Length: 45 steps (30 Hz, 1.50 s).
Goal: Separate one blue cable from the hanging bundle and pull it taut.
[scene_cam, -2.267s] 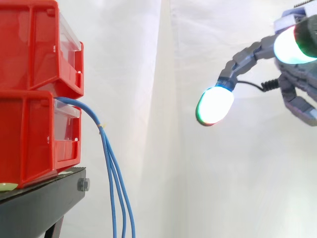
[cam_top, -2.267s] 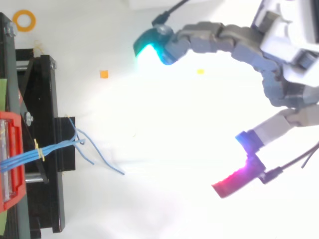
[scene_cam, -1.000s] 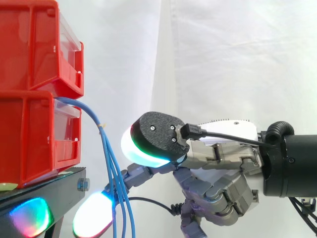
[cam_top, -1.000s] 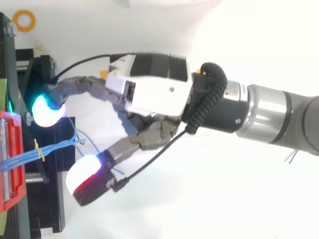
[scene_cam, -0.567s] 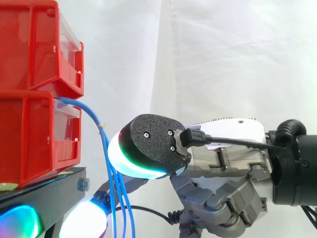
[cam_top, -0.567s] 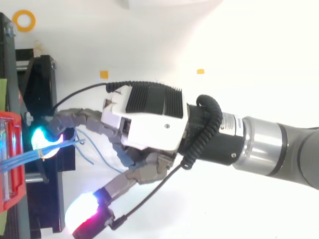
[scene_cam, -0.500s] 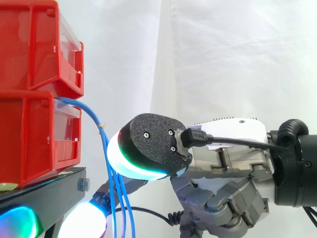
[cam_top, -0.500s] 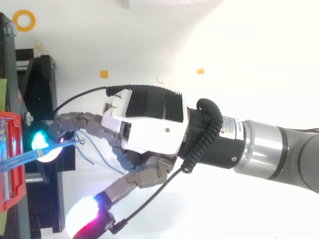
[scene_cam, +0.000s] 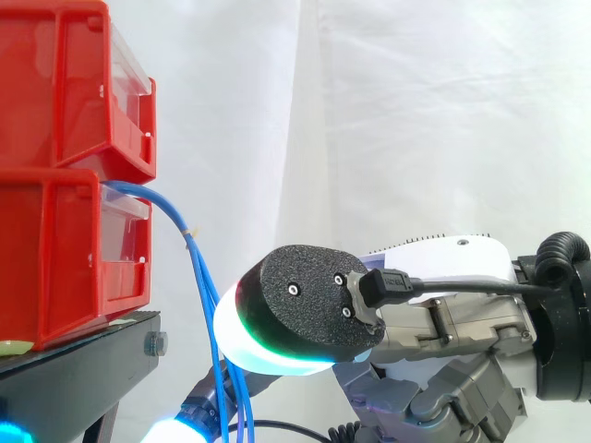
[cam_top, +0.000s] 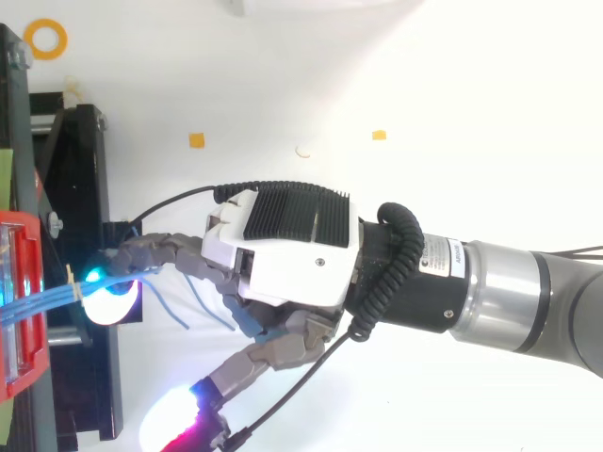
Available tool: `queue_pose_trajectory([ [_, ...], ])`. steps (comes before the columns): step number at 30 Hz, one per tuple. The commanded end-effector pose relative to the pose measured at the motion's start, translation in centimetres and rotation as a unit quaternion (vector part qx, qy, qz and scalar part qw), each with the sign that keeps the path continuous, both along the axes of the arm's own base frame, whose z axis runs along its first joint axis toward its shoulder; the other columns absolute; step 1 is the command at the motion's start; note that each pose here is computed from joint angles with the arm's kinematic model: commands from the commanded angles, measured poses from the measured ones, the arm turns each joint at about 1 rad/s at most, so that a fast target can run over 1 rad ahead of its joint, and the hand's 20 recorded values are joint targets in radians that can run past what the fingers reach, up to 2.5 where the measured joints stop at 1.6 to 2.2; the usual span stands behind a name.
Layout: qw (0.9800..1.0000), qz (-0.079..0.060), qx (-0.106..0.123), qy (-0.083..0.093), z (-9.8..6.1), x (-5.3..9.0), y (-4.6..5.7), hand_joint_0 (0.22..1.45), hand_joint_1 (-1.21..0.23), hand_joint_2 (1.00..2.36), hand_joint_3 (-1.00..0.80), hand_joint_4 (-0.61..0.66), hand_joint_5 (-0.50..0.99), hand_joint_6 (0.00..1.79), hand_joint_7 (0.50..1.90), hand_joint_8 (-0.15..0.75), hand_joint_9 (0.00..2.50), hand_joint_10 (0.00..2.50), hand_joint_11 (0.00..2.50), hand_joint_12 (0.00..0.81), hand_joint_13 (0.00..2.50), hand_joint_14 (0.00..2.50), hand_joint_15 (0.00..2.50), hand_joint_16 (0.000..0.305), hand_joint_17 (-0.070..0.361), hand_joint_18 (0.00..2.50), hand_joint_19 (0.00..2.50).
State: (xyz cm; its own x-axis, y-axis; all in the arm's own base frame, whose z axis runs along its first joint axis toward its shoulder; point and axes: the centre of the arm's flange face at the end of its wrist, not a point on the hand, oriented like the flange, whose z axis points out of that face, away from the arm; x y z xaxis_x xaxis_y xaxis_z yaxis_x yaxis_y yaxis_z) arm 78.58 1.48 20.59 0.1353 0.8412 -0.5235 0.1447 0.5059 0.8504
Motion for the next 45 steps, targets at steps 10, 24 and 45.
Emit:
queue_pose_trajectory([
  [10, 0.9992, 0.021, 0.012, 0.031, 0.5, -0.2, -0.4, 0.35, -0.76, 1.00, -0.50, 0.36, -0.16, 0.50, 0.74, 0.280, 2.17, 1.29, 1.32, 0.420, 2.08, 0.66, 1.42, 0.087, 0.196, 1.83, 0.66],
  [24, 0.9931, 0.062, 0.084, 0.054, 3.1, -1.5, -1.5, 0.35, -0.76, 1.00, -0.50, 0.36, -0.16, 0.50, 0.74, 0.279, 2.16, 1.31, 1.30, 0.427, 2.07, 0.66, 1.43, 0.087, 0.196, 1.81, 0.67],
  [45, 0.9943, 0.043, 0.085, 0.048, 3.4, -1.5, -4.0, 0.36, -0.76, 1.00, -0.50, 0.35, -0.17, 0.50, 0.73, 0.276, 2.15, 1.29, 1.31, 0.423, 2.06, 0.65, 1.41, 0.087, 0.195, 1.78, 0.68],
])
